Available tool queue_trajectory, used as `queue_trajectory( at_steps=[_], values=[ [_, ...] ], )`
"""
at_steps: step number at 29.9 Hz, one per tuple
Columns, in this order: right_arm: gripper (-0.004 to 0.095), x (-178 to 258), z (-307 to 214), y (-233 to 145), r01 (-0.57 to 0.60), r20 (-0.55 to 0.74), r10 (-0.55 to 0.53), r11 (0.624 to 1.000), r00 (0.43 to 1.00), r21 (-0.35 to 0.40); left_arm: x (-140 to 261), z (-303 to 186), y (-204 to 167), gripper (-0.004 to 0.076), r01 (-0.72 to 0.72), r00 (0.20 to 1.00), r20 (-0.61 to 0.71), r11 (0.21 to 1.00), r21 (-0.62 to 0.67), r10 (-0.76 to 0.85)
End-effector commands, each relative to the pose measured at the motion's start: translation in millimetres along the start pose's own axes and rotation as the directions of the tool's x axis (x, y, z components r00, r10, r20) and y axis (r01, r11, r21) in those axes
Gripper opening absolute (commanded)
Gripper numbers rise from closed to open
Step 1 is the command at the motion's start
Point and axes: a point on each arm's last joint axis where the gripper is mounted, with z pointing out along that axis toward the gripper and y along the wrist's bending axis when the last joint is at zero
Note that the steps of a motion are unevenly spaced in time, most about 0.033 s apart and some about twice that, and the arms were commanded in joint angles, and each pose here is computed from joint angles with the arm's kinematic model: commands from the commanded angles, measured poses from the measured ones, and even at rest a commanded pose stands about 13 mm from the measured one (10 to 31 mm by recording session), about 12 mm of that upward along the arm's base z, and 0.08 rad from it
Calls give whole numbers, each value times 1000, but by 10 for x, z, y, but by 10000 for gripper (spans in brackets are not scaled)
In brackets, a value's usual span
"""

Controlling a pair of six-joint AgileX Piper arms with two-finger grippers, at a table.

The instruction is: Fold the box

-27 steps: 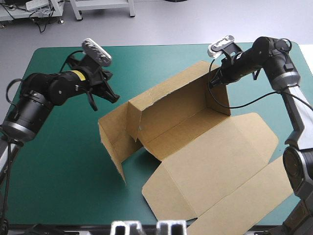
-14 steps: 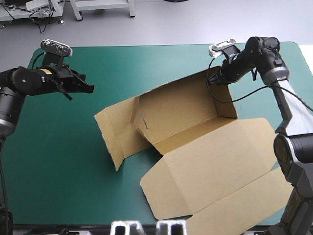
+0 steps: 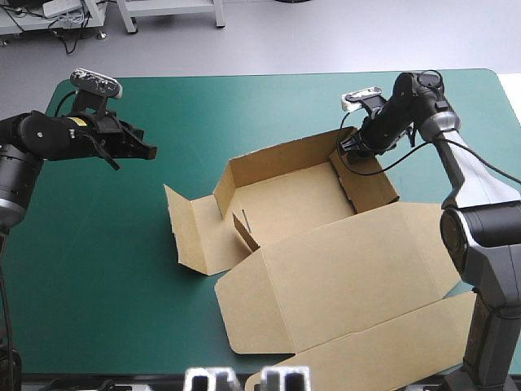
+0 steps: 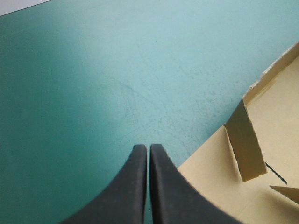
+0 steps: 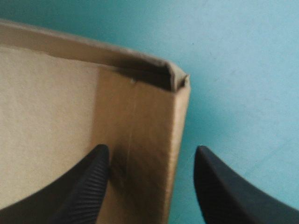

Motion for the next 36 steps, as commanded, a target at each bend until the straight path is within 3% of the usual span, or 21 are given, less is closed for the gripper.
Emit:
queue_trajectory(
  at_steps=[1,5,9,13,21,24,31,36],
  values=[
    [681,-34,-630,140,5,140,-8,1000,990,20,-125,-187,-26,6,7,995,101,1000,-16,-5],
    [675,44,-889,181,4,171,-17,997,985,76,-117,-170,-13,5,12,996,90,1000,-24,-10],
    [674,136,-980,217,-8,172,-7,996,985,86,-84,-124,53,4,66,997,53,995,-77,-62],
    [675,237,-779,199,-22,98,16,998,995,65,-13,-70,126,-9,81,996,-24,987,-140,-86],
    [665,387,-411,155,-34,-29,35,999,999,34,36,5,141,-9,94,991,-80,986,-136,-106],
    [540,377,-312,138,-35,-49,37,999,998,27,56,60,174,-9,107,987,-103,982,-154,-123],
    [-10,362,-113,109,13,-87,-14,1000,996,-11,100,237,235,-9,106,979,-157,981,-164,-132],
    [-19,314,-239,89,15,-43,-15,1000,999,-3,95,243,340,-9,143,979,-115,973,-183,-165]
  ],
)
